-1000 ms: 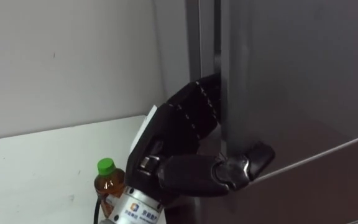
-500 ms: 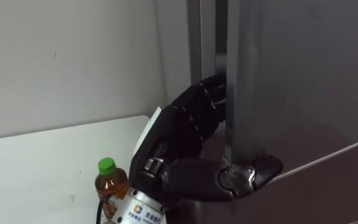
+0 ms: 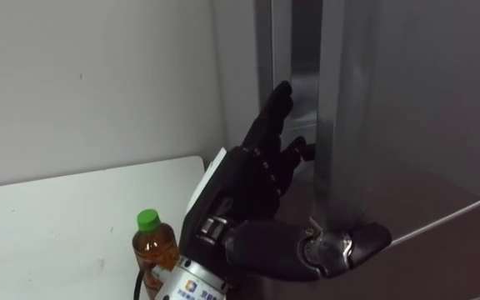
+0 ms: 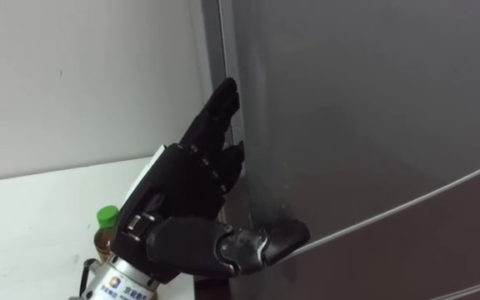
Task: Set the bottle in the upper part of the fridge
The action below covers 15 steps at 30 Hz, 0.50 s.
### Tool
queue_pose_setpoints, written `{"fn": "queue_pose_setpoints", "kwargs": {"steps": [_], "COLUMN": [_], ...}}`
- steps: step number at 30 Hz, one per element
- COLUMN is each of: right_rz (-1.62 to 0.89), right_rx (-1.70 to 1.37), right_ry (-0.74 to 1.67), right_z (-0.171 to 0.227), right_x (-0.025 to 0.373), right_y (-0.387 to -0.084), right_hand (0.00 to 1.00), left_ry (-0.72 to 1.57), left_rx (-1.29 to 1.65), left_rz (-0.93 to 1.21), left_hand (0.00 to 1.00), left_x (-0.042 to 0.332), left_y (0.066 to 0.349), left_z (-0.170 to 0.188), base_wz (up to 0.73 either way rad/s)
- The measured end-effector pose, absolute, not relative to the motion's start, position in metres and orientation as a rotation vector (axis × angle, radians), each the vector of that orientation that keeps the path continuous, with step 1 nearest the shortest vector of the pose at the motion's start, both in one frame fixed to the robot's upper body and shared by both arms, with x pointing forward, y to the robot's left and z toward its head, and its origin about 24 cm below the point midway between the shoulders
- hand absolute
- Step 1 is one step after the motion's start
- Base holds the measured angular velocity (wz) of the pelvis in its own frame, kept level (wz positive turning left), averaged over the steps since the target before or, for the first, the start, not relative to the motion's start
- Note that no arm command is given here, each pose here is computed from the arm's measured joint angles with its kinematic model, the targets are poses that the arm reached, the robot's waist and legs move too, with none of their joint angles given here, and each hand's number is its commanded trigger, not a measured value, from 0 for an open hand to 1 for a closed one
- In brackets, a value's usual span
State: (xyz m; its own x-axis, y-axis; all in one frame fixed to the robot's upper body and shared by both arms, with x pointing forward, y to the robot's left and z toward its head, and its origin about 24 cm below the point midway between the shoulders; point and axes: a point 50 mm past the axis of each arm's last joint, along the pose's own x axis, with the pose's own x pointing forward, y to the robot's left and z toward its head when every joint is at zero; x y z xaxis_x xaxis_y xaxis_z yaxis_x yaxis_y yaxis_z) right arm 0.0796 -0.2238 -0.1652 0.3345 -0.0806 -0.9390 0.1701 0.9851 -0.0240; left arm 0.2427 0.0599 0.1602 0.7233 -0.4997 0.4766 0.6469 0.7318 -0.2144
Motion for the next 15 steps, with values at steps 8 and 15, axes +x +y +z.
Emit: {"fn": "queue_pose_setpoints", "kwargs": {"steps": [8, 15], "right_rz": [-0.183, -0.181], "right_rx": [0.121, 0.140], "right_ry": [1.217, 1.216], "right_z": [-0.1652, -0.1652], "right_x": [0.0782, 0.0768], "right_y": [-0.2246, -0.2253], "right_hand": [0.00, 0.00], "left_ry": [-0.409, -0.396], "left_rx": [-0.385, -0.406], "left_rz": [-0.651, -0.651], "left_hand": [0.00, 0.00], "left_x": [0.2426, 0.2424], "left_y": [0.0598, 0.0613], "left_z": [0.1603, 0.1584], "base_wz": [0.00, -0.05]}}
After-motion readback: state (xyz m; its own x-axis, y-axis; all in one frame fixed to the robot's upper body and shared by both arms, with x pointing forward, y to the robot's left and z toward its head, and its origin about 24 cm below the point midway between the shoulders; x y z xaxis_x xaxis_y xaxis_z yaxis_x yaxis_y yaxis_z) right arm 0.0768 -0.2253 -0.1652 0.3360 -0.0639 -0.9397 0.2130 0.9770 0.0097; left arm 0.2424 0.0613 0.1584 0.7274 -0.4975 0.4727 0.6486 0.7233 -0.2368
